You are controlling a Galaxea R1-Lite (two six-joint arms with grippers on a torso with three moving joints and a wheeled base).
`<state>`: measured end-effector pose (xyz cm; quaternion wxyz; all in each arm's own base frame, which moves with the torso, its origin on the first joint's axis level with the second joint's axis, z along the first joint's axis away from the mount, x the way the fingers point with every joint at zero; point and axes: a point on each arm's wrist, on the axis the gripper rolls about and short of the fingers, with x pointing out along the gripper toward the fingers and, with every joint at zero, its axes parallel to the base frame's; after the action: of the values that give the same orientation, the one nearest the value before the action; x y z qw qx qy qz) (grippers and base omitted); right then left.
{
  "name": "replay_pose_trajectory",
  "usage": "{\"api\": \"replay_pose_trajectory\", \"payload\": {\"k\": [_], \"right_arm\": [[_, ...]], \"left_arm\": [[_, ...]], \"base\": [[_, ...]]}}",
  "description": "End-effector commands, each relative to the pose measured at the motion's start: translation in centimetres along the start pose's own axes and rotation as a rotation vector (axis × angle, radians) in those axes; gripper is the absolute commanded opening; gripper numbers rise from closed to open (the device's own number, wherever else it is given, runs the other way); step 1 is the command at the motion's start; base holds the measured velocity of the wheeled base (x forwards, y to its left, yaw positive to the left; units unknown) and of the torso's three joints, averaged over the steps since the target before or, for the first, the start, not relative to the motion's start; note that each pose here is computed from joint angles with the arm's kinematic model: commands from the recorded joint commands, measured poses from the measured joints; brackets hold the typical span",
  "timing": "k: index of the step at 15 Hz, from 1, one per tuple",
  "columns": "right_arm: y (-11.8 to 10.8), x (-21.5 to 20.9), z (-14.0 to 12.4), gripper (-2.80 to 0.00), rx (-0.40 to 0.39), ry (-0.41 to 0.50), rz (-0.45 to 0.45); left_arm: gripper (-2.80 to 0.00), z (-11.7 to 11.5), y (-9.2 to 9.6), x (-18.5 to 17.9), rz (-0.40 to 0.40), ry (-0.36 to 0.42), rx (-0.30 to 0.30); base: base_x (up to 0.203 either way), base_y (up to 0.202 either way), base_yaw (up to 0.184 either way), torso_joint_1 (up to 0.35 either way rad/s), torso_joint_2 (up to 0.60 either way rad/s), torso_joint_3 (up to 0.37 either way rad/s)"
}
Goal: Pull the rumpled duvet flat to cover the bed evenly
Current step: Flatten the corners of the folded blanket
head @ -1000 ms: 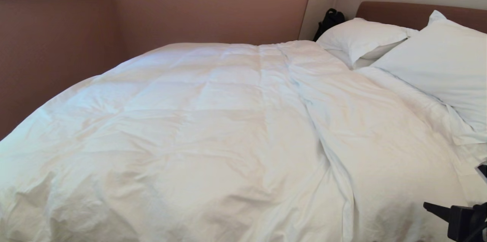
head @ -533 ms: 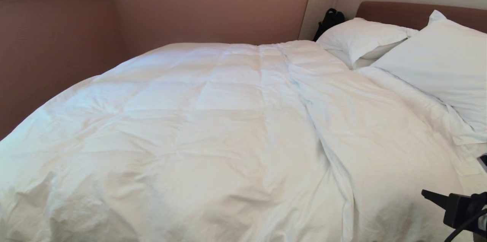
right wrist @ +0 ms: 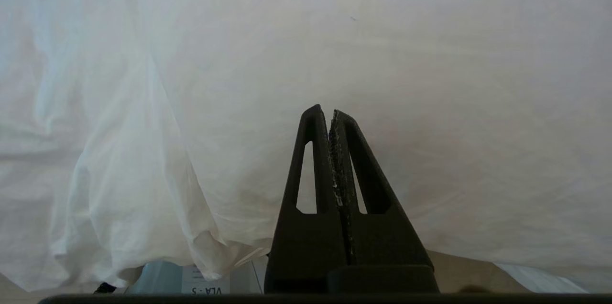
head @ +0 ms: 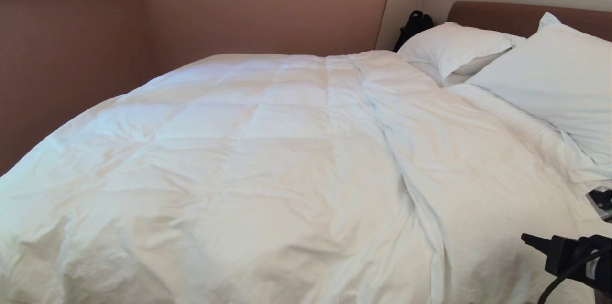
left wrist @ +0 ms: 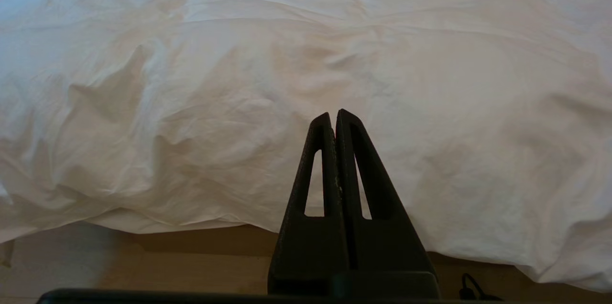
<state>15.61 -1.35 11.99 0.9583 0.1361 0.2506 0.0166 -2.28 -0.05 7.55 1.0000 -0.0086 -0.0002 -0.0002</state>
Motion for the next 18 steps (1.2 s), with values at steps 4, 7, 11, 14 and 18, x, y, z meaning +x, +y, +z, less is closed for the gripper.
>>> {"api": "replay_pose_trajectory", "payload": {"k": [4,7,11,14,18], "right_arm": [[-1.3,1.8,0.4,-2.8,0.028,-0.009,-0.045],[-1.8,2.4,0.5,-2.8,0.035,-0.019,-0.057],[-2.0,2.5,0.6,-2.8,0.038,-0.03,-0.064],[-2.2,2.6,0.8,-2.8,0.044,-0.035,-0.07],[-2.1,2.7,1.4,-2.8,0.034,-0.056,-0.064]], "left_arm": [[-2.8,0.0,0.0,0.0,0.0,0.0,0.0],[-2.8,0.0,0.0,0.0,0.0,0.0,-0.001],[-2.8,0.0,0.0,0.0,0.0,0.0,0.0],[-2.8,0.0,0.0,0.0,0.0,0.0,-0.001],[-2.8,0.0,0.0,0.0,0.0,0.0,0.0]], "base": [[0.0,0.0,0.0,0.0,0.0,0.0],[0.0,0.0,0.0,0.0,0.0,0.0],[0.0,0.0,0.0,0.0,0.0,0.0],[0.0,0.0,0.0,0.0,0.0,0.0],[0.0,0.0,0.0,0.0,0.0,0.0]]}}
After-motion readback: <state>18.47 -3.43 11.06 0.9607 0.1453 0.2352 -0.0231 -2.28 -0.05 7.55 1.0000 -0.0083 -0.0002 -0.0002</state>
